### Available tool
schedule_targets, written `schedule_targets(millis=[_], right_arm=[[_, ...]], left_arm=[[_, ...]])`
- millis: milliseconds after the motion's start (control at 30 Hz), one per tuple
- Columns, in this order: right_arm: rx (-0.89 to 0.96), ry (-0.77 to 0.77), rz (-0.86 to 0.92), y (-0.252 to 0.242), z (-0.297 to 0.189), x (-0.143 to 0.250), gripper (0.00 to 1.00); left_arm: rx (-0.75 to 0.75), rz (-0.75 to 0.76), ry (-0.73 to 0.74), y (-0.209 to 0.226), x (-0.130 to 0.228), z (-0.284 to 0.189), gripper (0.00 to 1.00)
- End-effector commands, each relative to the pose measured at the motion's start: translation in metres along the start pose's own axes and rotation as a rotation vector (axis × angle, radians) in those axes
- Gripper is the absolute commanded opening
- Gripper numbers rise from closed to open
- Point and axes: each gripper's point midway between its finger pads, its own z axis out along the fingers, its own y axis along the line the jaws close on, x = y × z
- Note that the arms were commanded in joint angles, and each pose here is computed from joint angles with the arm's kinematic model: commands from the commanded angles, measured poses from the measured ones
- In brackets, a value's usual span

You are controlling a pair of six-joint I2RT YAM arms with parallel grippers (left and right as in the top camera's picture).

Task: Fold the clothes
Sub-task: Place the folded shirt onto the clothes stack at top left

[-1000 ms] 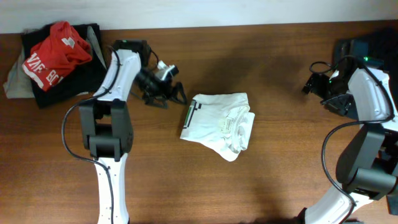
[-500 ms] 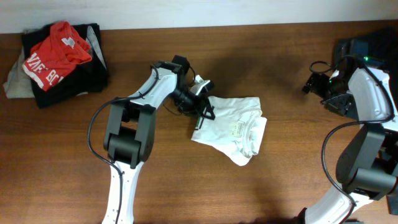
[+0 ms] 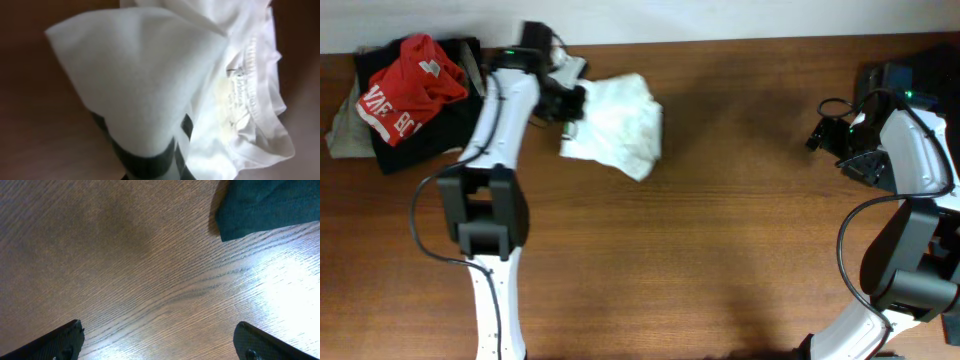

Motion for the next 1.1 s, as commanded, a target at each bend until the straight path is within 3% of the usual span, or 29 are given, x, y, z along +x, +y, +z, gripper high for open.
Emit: schedule_targets(millis=[0,167,300,467,567,700,767,900,1067], right_arm=[[0.007,-0.017,0.014,-0.001,-0.003,-0.005,0.99],[0.007,-0.017,0.014,-0.001,-0.003,-0.005,0.99],[0.007,-0.017,0.014,-0.001,-0.003,-0.005,0.99],[0.007,-0.017,0.014,-0.001,-0.003,-0.005,0.99],[0.007,-0.017,0.014,-0.001,-0.003,-0.005,0.99],[0.007,-0.017,0.014,-0.001,-0.003,-0.005,0.99],[0.007,-0.017,0.014,-0.001,-0.003,-0.005,0.99],[0.007,-0.017,0.014,-0.001,-0.003,-0.005,0.99],[0.007,-0.017,0.014,-0.001,-0.003,-0.005,0.99]], left_arm=[[-0.089,-0.052,-0.106,0.062,-0.018,-0.023,0.01],[-0.21,-0.065,-0.225,0.132,-0.032,-0.053,0.01],[-0.279,-0.061,-0.298,0.155,-0.047,-0.089,0.01],[-0.354,-0.115,-0.453,0.175,-0.07,-0.168,0.01],[-0.377,-0.221,-0.536,0.196,-0.069,-0.205,0.01],[-0.396,-0.305,-0.539,0.225,-0.052,-0.216,0.01],[-0.438,-0.42,-0.552,0.246,-0.04,-0.225,0.01],[-0.503,-0.474,-0.544,0.274,-0.025,-0.229,0.01],[-0.557,-0.529,-0.504,0.317,-0.006,-0.202,0.01]])
